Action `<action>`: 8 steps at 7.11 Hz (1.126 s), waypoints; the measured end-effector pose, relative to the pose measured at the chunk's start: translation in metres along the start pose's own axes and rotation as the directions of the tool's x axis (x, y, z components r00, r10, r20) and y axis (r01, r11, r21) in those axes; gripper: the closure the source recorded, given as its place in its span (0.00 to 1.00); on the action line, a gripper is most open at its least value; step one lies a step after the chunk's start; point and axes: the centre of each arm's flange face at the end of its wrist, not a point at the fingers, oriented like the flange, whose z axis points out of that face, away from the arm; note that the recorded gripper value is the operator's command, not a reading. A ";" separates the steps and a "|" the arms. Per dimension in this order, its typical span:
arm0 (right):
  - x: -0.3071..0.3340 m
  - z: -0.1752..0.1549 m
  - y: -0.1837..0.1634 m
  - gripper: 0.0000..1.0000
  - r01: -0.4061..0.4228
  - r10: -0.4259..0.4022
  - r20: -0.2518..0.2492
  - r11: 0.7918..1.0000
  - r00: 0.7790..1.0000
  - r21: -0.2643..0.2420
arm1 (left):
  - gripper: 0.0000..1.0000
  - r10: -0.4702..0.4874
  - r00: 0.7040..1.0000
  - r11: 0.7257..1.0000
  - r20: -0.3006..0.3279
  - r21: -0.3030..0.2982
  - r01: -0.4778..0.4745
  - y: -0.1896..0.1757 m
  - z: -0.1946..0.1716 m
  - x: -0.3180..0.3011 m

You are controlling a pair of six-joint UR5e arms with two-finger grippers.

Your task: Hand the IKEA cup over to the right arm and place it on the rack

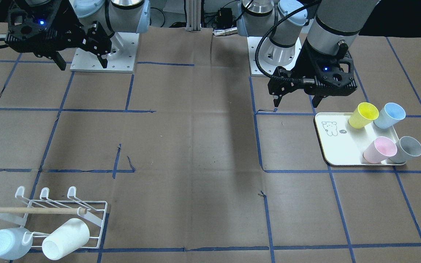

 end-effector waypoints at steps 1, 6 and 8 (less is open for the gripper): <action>0.002 0.003 -0.001 0.00 -0.002 0.002 -0.013 1.000 1.000 0.001 | 0.01 0.000 1.000 1.000 0.000 0.000 0.000 0.000 0.000 0.000; 0.002 0.018 -0.004 0.00 -0.006 0.006 -0.023 1.000 1.000 0.015 | 0.01 0.000 1.000 1.000 0.000 -0.001 0.000 0.000 0.001 0.000; 0.002 0.019 -0.004 0.00 -0.006 0.007 -0.021 1.000 1.000 0.013 | 0.01 0.000 1.000 1.000 0.000 -0.002 0.000 0.000 0.001 0.000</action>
